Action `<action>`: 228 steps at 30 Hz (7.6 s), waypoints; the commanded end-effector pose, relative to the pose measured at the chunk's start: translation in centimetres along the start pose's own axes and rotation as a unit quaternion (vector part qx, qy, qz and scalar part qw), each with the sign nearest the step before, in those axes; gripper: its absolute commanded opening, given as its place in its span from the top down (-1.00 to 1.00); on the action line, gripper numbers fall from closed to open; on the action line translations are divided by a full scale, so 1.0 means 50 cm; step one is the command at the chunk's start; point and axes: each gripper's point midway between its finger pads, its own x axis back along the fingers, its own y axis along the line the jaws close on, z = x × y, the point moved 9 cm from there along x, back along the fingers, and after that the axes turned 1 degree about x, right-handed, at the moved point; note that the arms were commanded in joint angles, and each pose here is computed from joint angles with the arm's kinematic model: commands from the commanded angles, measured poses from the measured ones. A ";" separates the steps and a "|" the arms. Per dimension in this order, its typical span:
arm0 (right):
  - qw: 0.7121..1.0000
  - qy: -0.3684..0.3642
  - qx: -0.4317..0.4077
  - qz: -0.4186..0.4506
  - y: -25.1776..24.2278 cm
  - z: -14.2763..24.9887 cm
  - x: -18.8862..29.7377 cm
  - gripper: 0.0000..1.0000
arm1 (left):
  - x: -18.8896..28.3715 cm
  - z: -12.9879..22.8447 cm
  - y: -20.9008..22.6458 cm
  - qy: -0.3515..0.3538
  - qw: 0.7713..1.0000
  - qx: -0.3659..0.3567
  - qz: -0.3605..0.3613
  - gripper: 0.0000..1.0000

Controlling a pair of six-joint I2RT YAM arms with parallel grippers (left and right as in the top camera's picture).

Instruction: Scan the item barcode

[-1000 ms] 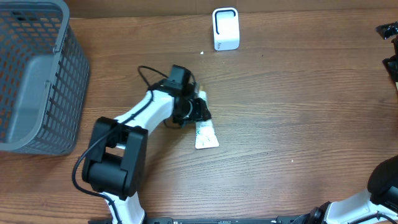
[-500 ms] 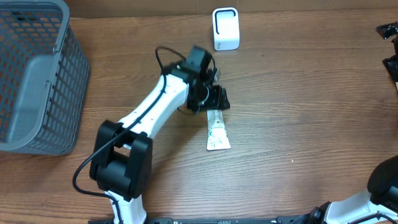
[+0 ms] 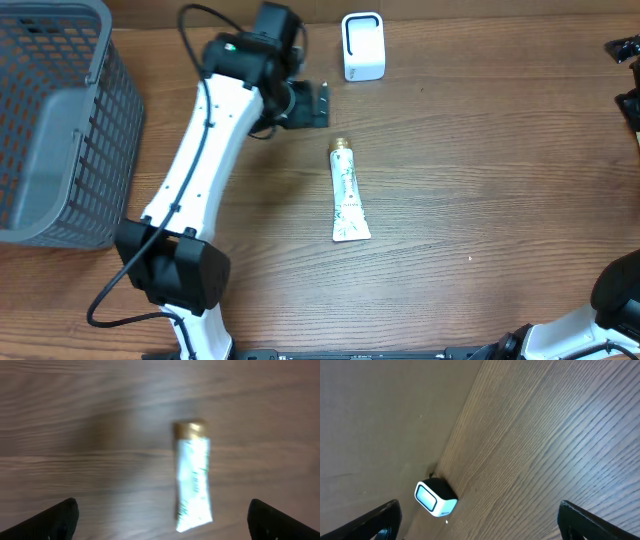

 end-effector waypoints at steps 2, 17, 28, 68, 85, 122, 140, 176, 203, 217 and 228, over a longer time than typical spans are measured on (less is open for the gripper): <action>1.000 -0.005 0.004 0.001 0.002 -0.003 0.001 -1.00 | 0.012 -0.034 0.090 -0.023 0.997 0.065 -0.045 -1.00; 0.997 0.037 -0.044 -0.047 0.018 0.010 0.002 -1.00 | 0.020 -0.050 0.147 -0.032 0.993 0.100 -0.047 -1.00; 0.971 0.149 0.186 0.012 0.120 0.235 -0.123 -1.00 | 0.020 -0.050 0.147 -0.032 0.993 0.100 -0.047 -1.00; 0.809 0.304 0.478 0.155 0.080 0.887 -0.376 -0.86 | 0.020 -0.051 0.147 -0.032 0.993 0.100 -0.047 -1.00; 0.808 0.285 0.486 0.174 0.076 0.875 -0.377 0.37 | 0.020 -0.051 0.147 -0.032 0.993 0.100 -0.047 -1.00; 0.883 -0.040 0.467 -0.021 0.423 0.540 -0.350 0.93 | 0.020 -0.051 0.147 -0.032 0.993 0.100 -0.047 -0.99; 0.908 -0.115 0.368 -0.162 0.473 0.524 -0.450 0.92 | 0.020 -0.051 0.147 -0.032 0.993 0.100 -0.047 -1.00; 0.918 -0.291 0.266 -0.040 0.383 0.107 -0.226 0.93 | 0.020 -0.051 0.147 -0.032 0.993 0.100 -0.047 -1.00; 0.878 -0.278 -0.035 0.389 -0.251 -0.250 0.067 0.91 | 0.020 -0.051 0.147 -0.032 0.993 0.100 -0.047 -0.99; 0.913 -0.226 -0.094 0.326 -0.293 -0.242 0.078 0.93 | 0.020 -0.051 0.147 -0.032 0.993 0.100 -0.047 -0.99; 0.947 -0.157 -0.054 0.274 -0.218 -0.196 -0.001 0.91 | 0.020 -0.051 0.147 -0.032 0.993 0.100 -0.047 -1.00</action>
